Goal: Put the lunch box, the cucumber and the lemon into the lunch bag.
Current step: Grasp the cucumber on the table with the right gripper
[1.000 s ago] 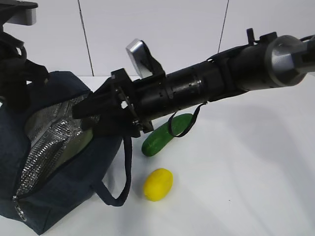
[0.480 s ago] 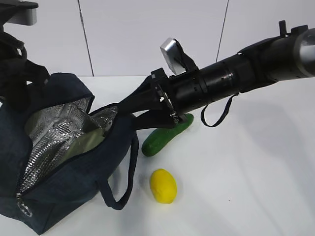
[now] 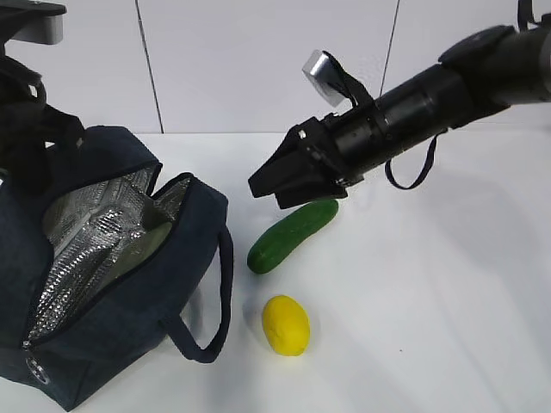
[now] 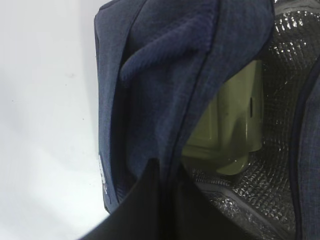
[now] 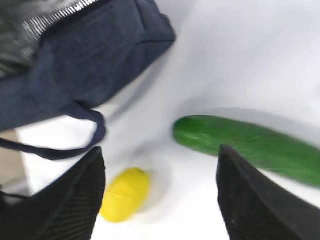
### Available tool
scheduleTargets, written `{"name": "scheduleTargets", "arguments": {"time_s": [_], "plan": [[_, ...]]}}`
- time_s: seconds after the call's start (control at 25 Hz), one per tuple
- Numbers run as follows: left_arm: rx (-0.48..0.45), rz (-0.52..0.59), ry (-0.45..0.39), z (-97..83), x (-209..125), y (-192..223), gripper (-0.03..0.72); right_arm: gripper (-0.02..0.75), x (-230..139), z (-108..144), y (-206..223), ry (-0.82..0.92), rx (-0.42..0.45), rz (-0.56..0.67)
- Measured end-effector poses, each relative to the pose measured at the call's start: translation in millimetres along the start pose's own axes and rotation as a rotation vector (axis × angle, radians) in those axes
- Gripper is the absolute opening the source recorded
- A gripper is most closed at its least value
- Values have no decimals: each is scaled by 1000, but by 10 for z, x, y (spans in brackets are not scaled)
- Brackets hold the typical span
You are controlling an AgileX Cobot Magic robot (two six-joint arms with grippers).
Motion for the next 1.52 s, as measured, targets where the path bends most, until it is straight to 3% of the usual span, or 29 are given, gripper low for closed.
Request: {"name": "scheduleTargets", "arguments": {"time_s": [0.32, 0.52, 0.76, 0.96, 1.28, 1.52], "plan": [[0, -3, 0, -1, 6, 0, -6, 528, 276, -131, -379, -447, -296, 151], [-2, -13, 0, -3, 24, 0, -6, 526, 435, -108, -493, -850, -339, 200], [-6, -43, 0, -11, 77, -2, -6, 526, 410, -340, -607, -1313, -405, 397], [-8, -58, 0, -15, 105, -3, -6, 526, 528, -490, -602, -1415, -490, 427], [-18, -61, -4, -32, 111, -4, -6, 526, 315, -766, 54, -1515, -424, 610], [-18, -63, -4, -33, 114, -4, -6, 526, 188, -860, 302, -1548, -396, 702]]}}
Point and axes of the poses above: a point on each arm's last joint axis where the gripper is mounted, y pointing out along that axis toward the gripper, z along the wrist's bending axis when the last joint is at zero, x = y × z, the point moved 9 cm from there along y, pointing out along that axis toward the gripper, and after that the axes turned 4 degrees about y, right-handed, at the moved point
